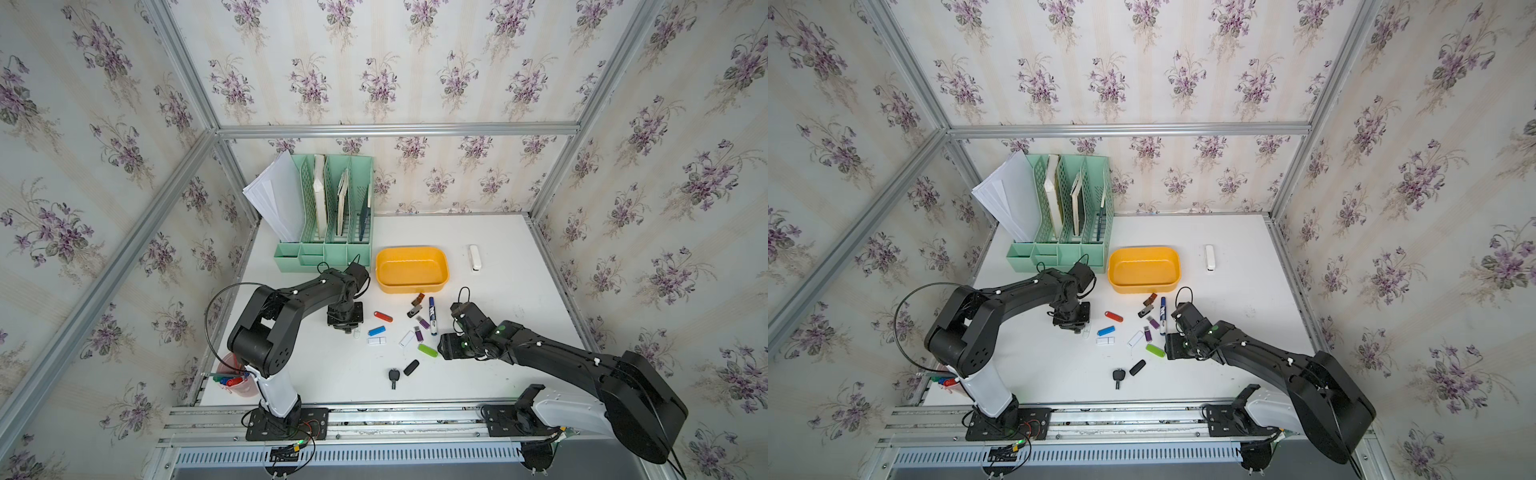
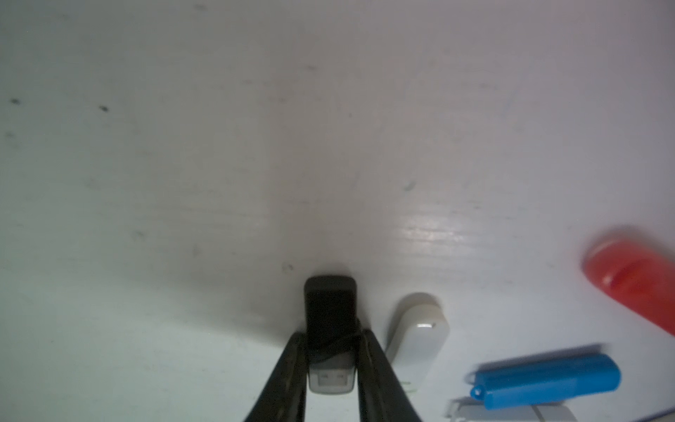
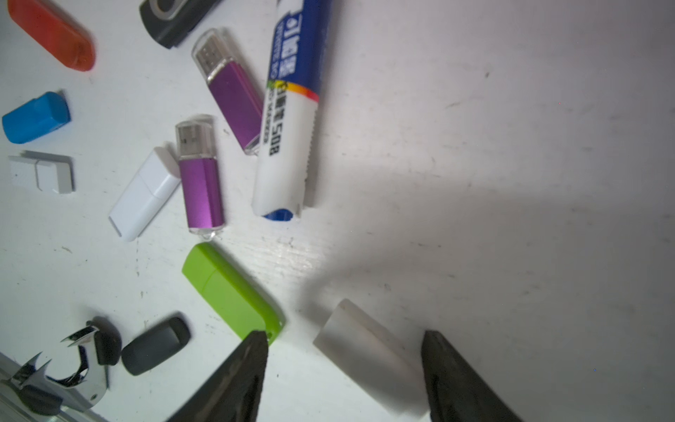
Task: Put the usb flash drive into the storage box
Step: Pick up the USB flash from the center of the board.
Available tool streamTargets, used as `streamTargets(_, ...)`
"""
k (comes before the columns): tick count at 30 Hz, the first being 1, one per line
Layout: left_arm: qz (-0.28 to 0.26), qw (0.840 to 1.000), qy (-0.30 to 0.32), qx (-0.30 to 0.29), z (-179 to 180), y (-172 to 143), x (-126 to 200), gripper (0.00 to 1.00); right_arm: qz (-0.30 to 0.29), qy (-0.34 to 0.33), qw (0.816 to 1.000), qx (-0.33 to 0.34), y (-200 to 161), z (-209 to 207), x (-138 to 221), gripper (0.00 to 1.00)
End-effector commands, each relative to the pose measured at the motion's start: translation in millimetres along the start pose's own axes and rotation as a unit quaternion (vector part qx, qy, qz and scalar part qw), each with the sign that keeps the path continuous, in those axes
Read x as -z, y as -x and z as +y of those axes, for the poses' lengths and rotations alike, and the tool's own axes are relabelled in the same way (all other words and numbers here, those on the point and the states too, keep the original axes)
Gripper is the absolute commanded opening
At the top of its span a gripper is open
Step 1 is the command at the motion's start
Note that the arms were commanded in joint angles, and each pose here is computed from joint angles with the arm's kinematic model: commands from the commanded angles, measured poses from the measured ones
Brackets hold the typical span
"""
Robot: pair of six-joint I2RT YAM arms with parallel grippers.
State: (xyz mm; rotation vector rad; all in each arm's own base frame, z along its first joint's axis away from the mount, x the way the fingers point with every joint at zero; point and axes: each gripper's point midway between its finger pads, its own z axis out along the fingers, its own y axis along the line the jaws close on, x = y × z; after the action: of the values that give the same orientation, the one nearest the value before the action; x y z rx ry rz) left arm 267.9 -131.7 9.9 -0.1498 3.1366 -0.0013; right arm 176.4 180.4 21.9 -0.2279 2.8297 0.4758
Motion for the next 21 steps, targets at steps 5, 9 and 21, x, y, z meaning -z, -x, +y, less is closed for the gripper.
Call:
streamTargets(5,0.011,1.0,0.028,-0.005,12,-7,-7,0.27,0.022,-0.006,1.0,-0.006,-15,2,1,0.64)
streamTargets(9,0.011,1.0,0.027,-0.006,12,-7,-7,0.27,0.026,-0.019,0.999,-0.004,-19,0,1,0.61)
streamTargets(21,0.014,0.999,0.029,-0.007,13,-9,-8,0.27,0.052,-0.102,0.993,0.022,-22,-14,-5,0.56)
